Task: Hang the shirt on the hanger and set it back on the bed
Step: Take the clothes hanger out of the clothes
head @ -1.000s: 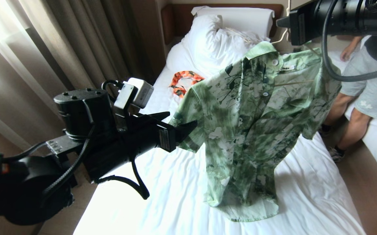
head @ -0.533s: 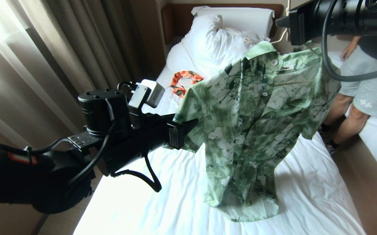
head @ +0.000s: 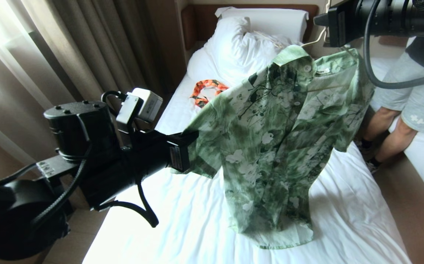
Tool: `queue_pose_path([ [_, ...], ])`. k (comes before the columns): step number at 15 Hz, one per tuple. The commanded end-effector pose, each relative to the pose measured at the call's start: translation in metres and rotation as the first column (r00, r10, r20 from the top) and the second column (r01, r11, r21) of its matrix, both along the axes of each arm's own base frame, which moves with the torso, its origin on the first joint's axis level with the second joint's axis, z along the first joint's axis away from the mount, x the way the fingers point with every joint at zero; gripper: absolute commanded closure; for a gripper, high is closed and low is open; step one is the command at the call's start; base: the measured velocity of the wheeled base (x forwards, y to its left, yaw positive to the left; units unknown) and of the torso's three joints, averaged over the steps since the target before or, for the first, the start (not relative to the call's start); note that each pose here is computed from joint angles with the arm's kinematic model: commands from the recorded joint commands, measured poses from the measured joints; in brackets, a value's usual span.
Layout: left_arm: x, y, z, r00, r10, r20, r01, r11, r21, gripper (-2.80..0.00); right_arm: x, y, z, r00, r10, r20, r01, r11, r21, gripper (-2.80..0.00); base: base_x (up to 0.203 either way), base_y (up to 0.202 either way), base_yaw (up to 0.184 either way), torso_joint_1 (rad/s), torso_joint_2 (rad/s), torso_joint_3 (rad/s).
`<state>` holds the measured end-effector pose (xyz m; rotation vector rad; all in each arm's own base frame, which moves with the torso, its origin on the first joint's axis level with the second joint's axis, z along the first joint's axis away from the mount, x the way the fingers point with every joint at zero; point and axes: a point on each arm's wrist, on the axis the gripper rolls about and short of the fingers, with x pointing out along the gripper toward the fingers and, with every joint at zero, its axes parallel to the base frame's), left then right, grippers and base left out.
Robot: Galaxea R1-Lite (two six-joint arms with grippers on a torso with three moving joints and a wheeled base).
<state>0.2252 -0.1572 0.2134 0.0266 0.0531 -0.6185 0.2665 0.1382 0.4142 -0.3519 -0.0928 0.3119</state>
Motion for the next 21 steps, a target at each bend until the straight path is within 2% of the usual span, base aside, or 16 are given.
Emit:
queue_pose_path([
  [1,-0.007,0.013,0.006,0.999,0.026,0.021,-0.026,1.000,-0.017,0.00,-0.001,0.000,0.001,1.000,0.000,0.005,0.000,1.000,-0.007,0.00,0.000,0.000,0.000,0.000,0.00,0.000],
  [7,-0.015,0.028,-0.007,0.998,0.061,-0.022,-0.061,0.998,0.002,0.00,-0.005,-0.001,0.004,1.000,-0.001,0.021,0.001,1.000,-0.022,0.00,0.000,0.000,0.000,0.000,0.00,0.000],
  [10,-0.019,0.031,-0.003,0.998,0.065,-0.006,-0.065,0.998,-0.007,0.00,-0.006,0.000,0.004,1.000,0.003,0.022,-0.002,1.000,-0.024,0.00,0.000,0.000,0.000,0.000,0.00,0.000],
  [11,-0.020,0.032,0.001,0.998,0.064,0.008,-0.064,0.998,-0.012,-2.80,-0.006,0.000,0.004,1.000,0.004,0.020,-0.003,1.000,-0.025,0.00,0.000,0.000,0.000,0.000,0.00,0.000],
  [17,-0.043,0.046,0.021,0.994,0.073,0.082,-0.068,0.996,-0.062,-2.80,-0.007,0.002,0.004,1.000,0.011,0.019,-0.010,1.000,-0.025,0.00,0.000,0.000,0.000,0.000,0.00,0.000],
  [19,-0.056,0.055,0.019,0.990,0.115,0.086,-0.109,0.992,-0.068,-2.80,-0.008,0.002,0.004,1.000,0.010,0.022,-0.009,1.000,-0.024,0.00,0.000,0.000,0.000,0.000,0.00,0.000],
  [20,-0.062,0.060,0.018,0.985,0.146,0.090,-0.140,0.987,-0.073,0.00,-0.009,0.001,0.005,1.000,0.011,0.024,-0.011,1.000,-0.021,0.00,0.000,0.000,0.000,0.000,0.00,0.000],
  [21,-0.068,0.065,0.018,0.980,0.178,0.093,-0.171,0.982,-0.079,0.00,-0.009,0.001,0.006,1.000,0.011,0.025,-0.011,1.000,-0.020,0.00,0.000,0.000,0.000,0.000,0.00,0.000],
])
